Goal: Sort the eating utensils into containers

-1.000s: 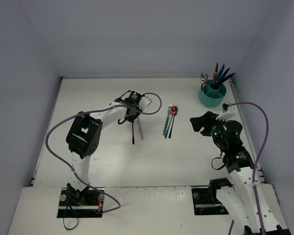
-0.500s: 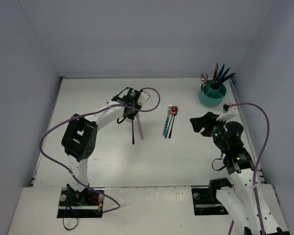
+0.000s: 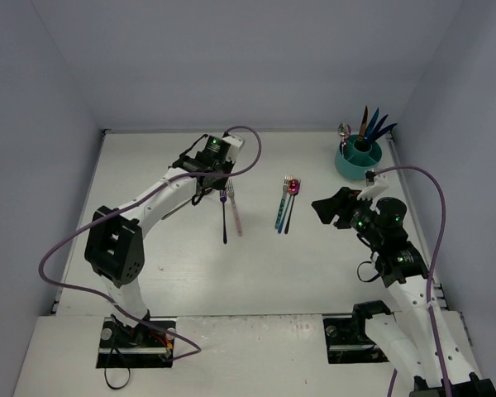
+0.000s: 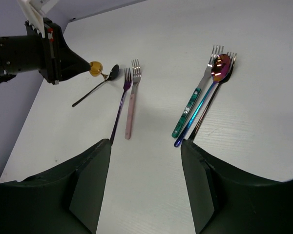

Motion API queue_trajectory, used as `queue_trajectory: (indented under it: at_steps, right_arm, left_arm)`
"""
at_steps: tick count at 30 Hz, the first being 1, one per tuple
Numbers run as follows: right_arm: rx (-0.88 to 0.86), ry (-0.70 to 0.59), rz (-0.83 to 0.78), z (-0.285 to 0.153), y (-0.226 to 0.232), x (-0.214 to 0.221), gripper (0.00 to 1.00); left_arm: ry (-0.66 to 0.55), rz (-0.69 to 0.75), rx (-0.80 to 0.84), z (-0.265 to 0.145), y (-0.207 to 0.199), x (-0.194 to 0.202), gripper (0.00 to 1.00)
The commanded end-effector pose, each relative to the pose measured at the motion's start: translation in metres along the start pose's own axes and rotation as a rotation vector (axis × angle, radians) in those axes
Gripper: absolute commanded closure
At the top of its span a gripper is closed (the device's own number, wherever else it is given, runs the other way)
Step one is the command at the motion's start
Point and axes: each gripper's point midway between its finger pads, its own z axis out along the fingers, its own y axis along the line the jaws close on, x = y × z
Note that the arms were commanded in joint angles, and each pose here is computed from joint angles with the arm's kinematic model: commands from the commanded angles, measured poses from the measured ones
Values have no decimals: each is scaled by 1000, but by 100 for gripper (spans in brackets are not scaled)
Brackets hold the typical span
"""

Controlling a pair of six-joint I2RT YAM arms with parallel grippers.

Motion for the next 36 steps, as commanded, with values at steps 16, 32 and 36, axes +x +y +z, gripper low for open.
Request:
queue_trajectory:
  at_steps: [16, 32, 36]
  right_arm:
    - [-348, 15, -227, 38, 109, 5, 38]
    - [-538, -133, -560, 85, 165, -1, 26]
    - [-618, -159, -649, 87, 180, -5, 26]
  left_arm:
    - [-298, -232, 94, -108, -4, -88, 100]
    - [-412, -367, 415, -208, -51, -116, 100]
    - [-423, -376, 500, -231, -62, -114, 100]
